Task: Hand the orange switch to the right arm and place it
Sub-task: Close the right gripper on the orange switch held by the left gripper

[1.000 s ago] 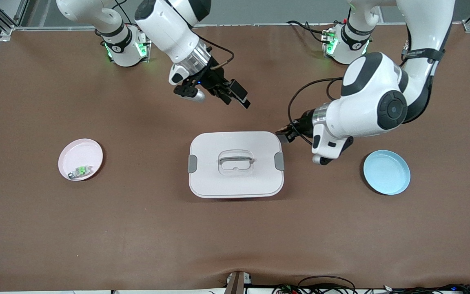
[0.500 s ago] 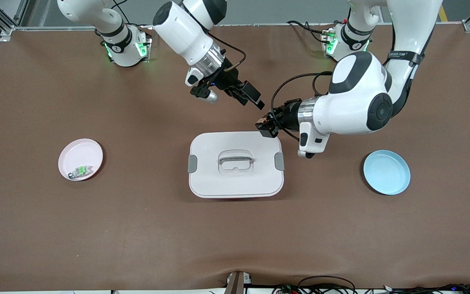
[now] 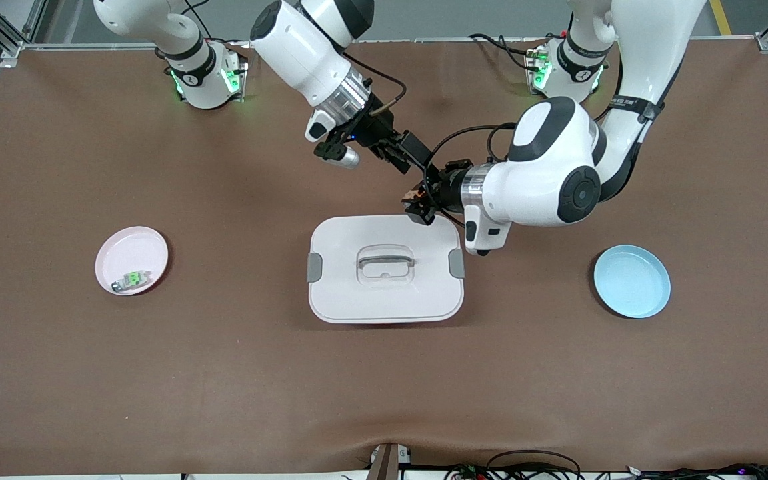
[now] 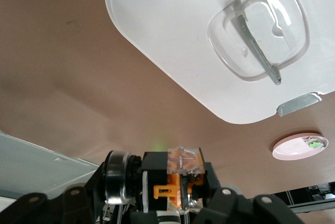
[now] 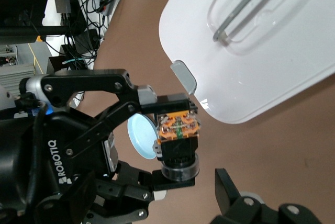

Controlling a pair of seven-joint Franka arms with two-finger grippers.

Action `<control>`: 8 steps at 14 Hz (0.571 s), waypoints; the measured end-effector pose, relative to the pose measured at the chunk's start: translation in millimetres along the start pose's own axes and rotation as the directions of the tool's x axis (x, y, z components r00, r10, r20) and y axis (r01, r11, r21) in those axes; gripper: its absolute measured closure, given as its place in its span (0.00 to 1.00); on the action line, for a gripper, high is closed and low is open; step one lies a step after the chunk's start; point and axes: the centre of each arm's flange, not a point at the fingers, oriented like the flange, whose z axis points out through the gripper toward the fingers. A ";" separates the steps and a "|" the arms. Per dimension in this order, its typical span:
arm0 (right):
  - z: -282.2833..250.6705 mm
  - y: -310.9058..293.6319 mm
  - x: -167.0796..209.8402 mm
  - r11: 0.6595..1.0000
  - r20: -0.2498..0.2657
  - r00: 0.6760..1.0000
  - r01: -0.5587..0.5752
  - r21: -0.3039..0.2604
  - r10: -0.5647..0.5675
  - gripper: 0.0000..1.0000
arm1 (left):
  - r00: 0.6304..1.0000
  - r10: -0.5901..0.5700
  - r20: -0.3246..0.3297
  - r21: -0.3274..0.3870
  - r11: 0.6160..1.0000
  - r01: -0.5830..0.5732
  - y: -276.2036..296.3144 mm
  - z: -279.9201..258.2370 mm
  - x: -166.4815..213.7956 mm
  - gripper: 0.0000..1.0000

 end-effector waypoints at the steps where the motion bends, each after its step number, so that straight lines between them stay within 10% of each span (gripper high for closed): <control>1: -1.1 0.2 7.1 1.000 -0.009 1.000 0.022 0.001 -0.022 0.00 | 1.000 -0.006 0.000 -0.001 1.000 0.006 0.2 -0.7 -0.3 0.27; 8: 1.5 6.6 34.3 0.998 -0.040 0.997 0.064 -0.013 -0.065 0.00 | 1.000 -0.016 0.002 -0.004 1.000 0.016 0.7 -1.4 -1.2 0.27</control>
